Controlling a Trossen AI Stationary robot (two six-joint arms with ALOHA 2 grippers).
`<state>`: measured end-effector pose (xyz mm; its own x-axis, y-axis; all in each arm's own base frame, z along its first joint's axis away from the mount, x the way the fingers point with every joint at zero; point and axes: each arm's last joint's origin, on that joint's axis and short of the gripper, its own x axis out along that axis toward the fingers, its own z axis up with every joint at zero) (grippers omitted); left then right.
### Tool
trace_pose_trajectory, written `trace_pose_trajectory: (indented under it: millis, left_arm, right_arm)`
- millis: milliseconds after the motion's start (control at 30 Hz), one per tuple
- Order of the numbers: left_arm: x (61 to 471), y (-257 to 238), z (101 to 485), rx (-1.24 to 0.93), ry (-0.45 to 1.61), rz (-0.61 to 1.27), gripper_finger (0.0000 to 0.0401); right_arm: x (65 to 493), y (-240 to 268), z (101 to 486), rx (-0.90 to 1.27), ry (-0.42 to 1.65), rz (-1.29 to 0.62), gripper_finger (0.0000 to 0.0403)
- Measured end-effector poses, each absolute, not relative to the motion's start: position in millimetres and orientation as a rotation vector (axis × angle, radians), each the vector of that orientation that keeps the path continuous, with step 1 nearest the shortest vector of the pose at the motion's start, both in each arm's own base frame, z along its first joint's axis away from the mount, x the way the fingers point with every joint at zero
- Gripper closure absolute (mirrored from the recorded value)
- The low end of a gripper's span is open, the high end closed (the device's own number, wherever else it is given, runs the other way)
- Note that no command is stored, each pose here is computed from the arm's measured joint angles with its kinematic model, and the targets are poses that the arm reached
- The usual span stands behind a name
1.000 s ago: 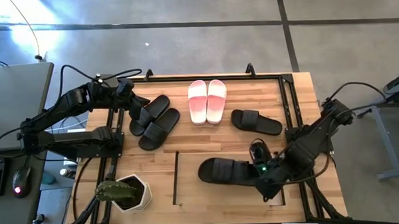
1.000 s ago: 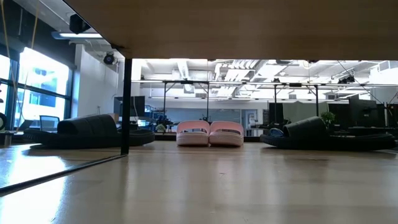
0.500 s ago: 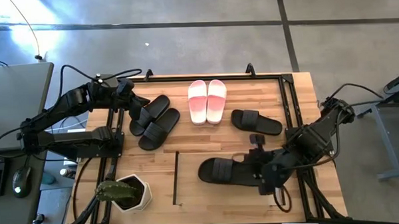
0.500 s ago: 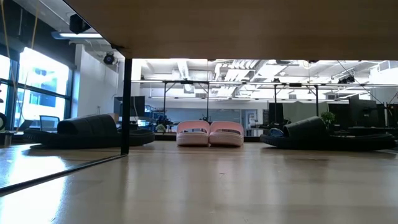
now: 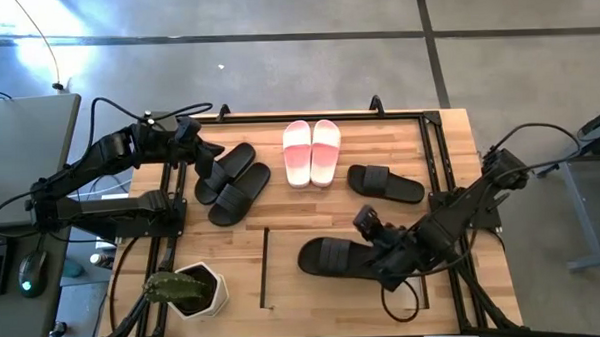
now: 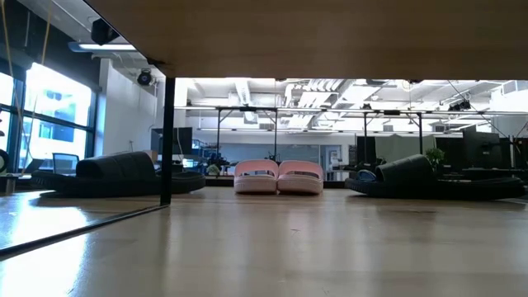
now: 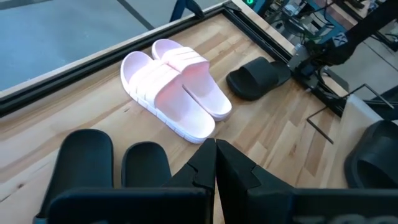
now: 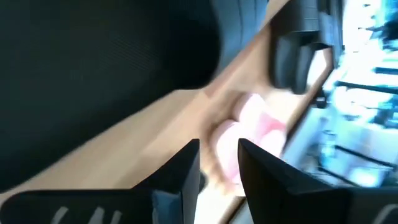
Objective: Pick and place slides into the shelf
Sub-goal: Put the black slipper on the shelf
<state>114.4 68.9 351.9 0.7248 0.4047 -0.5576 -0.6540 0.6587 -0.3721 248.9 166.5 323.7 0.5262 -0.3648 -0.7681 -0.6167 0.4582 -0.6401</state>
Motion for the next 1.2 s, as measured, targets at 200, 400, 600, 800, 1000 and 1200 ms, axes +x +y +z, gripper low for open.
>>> trace_pose_trajectory:
  millis: [200,400,600,800,1000,1200]
  left_arm:
    - [114.4,68.9,351.9,-0.593,0.456,0.623,0.04]
    - [114.4,68.9,351.8,-0.593,0.456,0.623,0.04]
    - [115.4,69.6,351.3,-0.594,0.46,0.624,0.04]
    - [118.6,71.5,349.5,-0.598,0.477,0.627,0.04]
    - [124.3,75.0,346.3,-0.604,0.502,0.632,0.04]
    - [131.6,79.4,341.8,-0.613,0.536,0.637,0.04]
  right_arm:
    - [259.6,177.7,327.0,-1.087,0.913,0.195,0.0304]
    - [257.9,189.6,329.1,-0.971,0.866,0.293,0.0304]
    - [258.3,192.7,327.7,-1.005,0.841,0.312,0.0304]
    - [262.5,189.4,316.6,-1.005,0.849,0.303,0.0304]
    - [267.8,191.4,315.6,-1.0,0.81,0.306,0.0304]
    - [278.7,189.8,307.3,-0.988,0.828,0.289,0.0304]
